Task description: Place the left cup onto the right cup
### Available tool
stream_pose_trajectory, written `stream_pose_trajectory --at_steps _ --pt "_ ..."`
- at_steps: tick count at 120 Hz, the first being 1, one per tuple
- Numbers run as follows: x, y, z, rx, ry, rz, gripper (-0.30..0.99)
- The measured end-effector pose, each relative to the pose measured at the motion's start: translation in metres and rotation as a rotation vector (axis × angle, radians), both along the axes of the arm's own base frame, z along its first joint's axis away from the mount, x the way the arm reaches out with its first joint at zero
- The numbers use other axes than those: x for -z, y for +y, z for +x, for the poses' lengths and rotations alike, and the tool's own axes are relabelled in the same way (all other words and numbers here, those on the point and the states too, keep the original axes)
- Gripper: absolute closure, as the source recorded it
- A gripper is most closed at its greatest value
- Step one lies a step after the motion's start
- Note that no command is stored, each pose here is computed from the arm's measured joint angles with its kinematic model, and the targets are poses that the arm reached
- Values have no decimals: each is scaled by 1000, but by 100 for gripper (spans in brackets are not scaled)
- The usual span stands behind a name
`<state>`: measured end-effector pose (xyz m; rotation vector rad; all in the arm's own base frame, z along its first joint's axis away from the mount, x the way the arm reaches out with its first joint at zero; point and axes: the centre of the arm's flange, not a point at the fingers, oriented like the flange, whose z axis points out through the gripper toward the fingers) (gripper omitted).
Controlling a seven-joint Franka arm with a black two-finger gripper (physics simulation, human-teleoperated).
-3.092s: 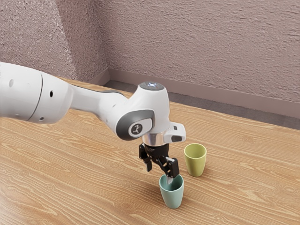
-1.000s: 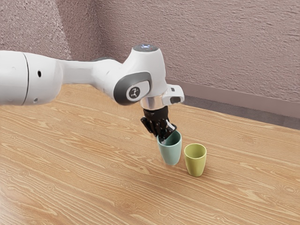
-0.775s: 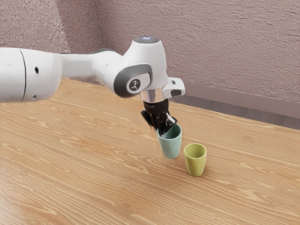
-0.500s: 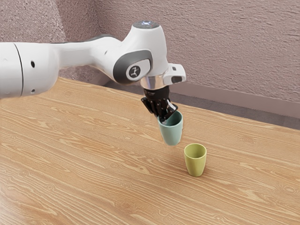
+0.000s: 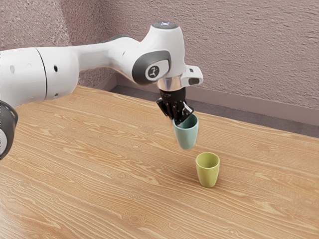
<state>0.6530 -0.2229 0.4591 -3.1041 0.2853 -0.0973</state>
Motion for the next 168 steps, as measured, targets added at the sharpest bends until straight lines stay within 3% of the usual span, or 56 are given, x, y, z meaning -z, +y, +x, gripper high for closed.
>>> stream_pose_trajectory --at_steps 49,105,135,168 --pt "-1 -7 3 20 6 17 78" --pt "-7 -48 -13 75 4 -7 78" --pt "-16 -66 -2 97 -22 -21 78" --pt "-6 -76 2 109 -4 -16 78"
